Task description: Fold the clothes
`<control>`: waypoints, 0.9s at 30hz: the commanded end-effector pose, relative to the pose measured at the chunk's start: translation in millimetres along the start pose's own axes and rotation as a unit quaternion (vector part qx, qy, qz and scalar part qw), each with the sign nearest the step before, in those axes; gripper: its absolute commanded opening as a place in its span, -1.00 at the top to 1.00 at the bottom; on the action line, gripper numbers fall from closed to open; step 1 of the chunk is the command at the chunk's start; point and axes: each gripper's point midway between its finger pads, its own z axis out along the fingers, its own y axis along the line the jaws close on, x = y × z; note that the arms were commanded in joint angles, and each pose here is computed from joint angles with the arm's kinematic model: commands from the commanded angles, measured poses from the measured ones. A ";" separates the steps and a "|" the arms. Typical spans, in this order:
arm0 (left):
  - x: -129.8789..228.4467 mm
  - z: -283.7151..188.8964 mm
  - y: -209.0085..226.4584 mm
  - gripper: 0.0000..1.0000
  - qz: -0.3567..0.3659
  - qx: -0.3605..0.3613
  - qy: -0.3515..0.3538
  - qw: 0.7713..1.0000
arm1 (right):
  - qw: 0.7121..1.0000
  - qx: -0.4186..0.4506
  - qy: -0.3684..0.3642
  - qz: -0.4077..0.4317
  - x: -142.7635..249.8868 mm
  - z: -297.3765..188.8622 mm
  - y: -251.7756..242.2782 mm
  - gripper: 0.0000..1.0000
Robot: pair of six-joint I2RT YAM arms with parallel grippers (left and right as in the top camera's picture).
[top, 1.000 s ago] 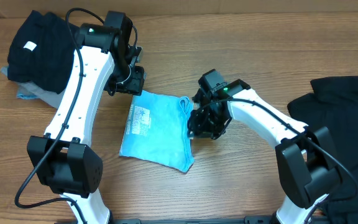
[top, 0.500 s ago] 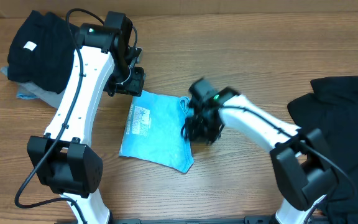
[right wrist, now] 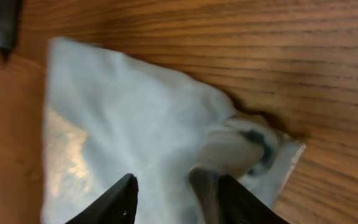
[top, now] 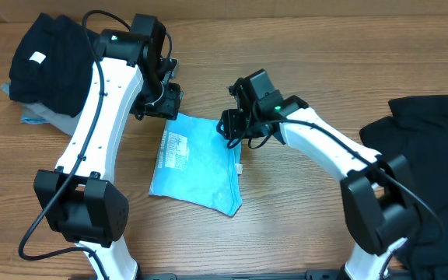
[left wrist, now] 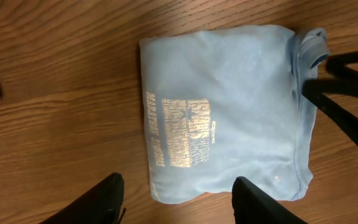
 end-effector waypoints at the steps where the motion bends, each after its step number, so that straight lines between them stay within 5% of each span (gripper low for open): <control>1: -3.4 -9.5 -0.4 -0.19 0.015 -0.001 -0.017 1.000 | 1.000 0.019 0.008 0.015 1.9 14.5 -12.0 0.18; 6: -3.7 -9.4 -0.4 -0.19 0.015 -0.001 -0.017 1.000 | 1.000 0.016 -0.003 0.014 -6.1 8.3 -9.6 0.92; 16: -4.7 -9.4 -0.3 -0.21 0.017 -0.002 -0.019 1.000 | 0.998 0.003 -0.063 0.026 -46.0 -34.1 -14.7 0.92; 18: -5.8 -9.4 -0.3 -0.21 0.017 -0.002 -0.021 1.000 | 0.998 0.008 -0.060 0.031 -45.1 -34.8 -20.0 0.83; 21: -6.7 -9.4 -0.3 -0.22 0.017 -0.002 -0.023 1.000 | 0.998 0.014 -0.052 0.035 -41.4 -35.1 -24.0 0.31; 27: -5.3 -9.3 0.9 -0.32 0.019 -0.005 -0.020 1.000 | 0.997 0.054 0.001 0.061 -13.1 -35.5 -41.8 0.14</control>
